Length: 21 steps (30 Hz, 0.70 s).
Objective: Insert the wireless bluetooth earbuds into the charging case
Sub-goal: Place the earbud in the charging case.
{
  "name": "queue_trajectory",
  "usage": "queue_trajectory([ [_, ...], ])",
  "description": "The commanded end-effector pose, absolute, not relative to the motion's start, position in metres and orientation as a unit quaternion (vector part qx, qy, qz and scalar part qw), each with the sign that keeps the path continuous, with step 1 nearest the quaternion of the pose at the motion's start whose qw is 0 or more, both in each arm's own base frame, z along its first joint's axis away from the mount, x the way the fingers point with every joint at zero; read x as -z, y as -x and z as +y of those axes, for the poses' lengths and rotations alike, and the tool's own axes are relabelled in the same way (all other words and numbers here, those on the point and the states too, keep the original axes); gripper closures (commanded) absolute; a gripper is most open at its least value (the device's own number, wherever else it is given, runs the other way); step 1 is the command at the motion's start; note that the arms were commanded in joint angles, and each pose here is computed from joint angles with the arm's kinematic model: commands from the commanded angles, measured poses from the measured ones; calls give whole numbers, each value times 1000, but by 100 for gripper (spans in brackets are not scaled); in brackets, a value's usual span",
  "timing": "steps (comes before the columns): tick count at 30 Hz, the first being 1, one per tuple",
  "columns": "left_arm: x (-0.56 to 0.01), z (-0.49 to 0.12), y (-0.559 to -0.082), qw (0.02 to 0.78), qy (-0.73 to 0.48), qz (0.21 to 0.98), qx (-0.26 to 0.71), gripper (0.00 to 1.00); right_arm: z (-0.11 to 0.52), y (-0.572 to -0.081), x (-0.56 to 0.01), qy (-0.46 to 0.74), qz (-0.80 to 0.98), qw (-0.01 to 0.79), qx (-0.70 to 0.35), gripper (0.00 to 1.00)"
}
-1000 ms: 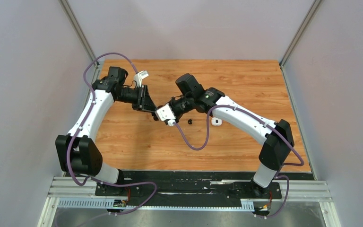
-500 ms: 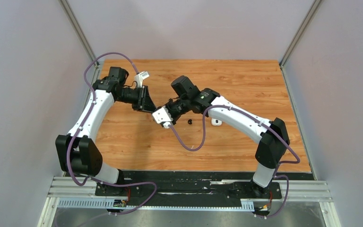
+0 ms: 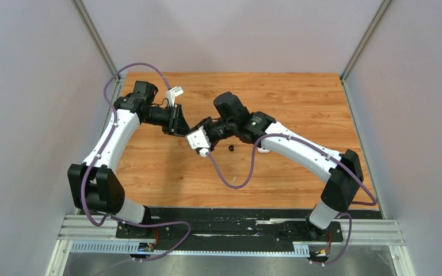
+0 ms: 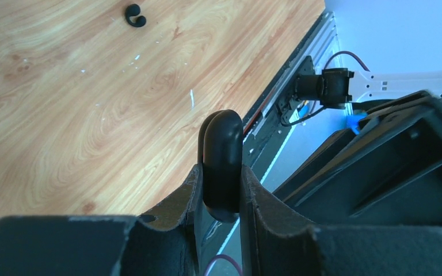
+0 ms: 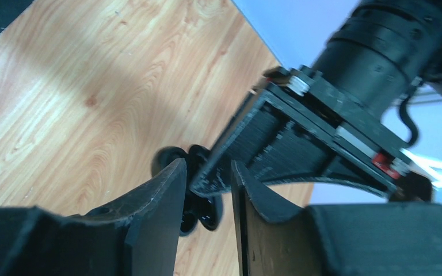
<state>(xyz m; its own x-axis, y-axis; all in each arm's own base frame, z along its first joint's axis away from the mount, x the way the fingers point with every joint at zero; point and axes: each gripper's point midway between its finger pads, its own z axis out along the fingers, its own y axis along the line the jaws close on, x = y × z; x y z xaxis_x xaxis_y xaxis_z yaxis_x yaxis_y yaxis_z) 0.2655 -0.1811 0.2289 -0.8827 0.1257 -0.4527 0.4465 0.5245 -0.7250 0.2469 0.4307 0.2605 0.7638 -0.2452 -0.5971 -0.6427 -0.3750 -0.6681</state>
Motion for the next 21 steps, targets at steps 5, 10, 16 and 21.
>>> queue_trajectory([
  [5,-247,-189,-263,180,-190,840,476,100,394,-256,-308,746,332,547,-185,59],
  [10,-244,-187,-264,186,-203,842,464,100,359,-270,-303,668,465,537,-221,56],
  [16,-239,-178,-265,210,-243,844,429,100,309,-282,-217,619,596,441,-258,56],
  [21,-236,-169,-257,207,-267,850,405,100,291,-284,-146,651,623,349,-259,57],
])
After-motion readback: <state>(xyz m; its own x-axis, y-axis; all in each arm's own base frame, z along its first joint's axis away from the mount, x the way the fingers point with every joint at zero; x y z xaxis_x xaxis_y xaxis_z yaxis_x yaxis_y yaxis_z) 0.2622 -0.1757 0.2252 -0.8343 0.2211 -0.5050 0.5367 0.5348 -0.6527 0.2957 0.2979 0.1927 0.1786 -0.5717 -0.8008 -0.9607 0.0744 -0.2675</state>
